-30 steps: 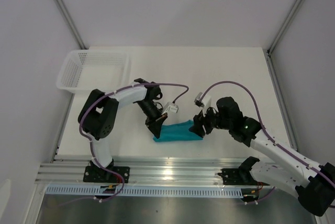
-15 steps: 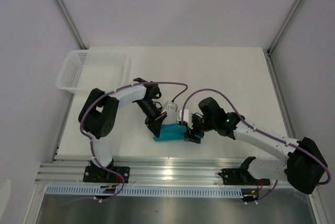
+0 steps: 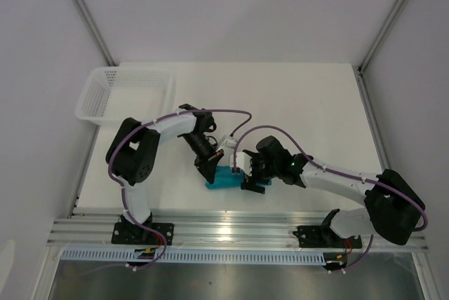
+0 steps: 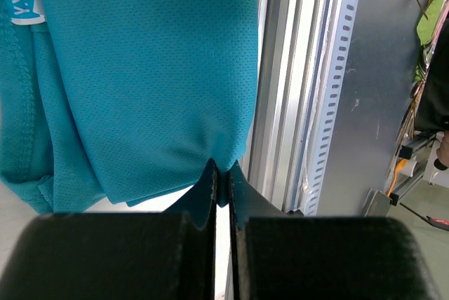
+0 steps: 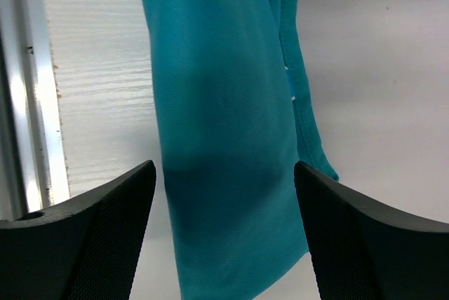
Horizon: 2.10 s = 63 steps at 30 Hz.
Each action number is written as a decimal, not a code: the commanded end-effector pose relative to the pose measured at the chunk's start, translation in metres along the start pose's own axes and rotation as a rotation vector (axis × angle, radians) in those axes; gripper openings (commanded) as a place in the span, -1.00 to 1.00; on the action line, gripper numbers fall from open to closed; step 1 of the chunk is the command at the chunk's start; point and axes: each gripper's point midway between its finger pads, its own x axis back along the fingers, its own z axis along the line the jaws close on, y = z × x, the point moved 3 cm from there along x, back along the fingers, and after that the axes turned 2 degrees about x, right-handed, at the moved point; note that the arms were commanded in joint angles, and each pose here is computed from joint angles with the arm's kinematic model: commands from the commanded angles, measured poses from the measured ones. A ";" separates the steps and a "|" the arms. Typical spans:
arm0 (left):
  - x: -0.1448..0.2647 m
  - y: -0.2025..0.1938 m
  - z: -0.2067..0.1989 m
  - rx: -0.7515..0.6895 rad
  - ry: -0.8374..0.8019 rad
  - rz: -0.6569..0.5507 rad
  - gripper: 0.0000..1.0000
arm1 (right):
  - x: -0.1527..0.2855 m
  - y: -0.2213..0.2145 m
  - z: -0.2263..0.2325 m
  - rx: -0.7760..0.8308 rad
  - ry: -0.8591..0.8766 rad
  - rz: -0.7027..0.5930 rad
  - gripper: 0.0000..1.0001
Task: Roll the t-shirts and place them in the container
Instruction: Roll the tshirt
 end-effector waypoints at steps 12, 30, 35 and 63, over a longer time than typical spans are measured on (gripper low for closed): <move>0.011 0.010 0.009 -0.026 0.004 -0.058 -0.99 | -0.011 -0.013 0.010 0.018 0.038 0.038 0.40; 0.045 0.025 0.009 -0.109 0.134 -0.108 0.01 | 0.007 0.020 0.002 -0.221 0.304 -0.061 -0.93; 0.062 0.027 0.014 -0.090 0.185 -0.143 0.04 | -0.004 0.011 -0.006 -0.338 0.366 -0.053 -0.96; 0.038 0.047 0.053 -0.071 0.248 -0.198 -0.08 | -0.024 -0.007 -0.044 -0.572 0.459 -0.068 -0.84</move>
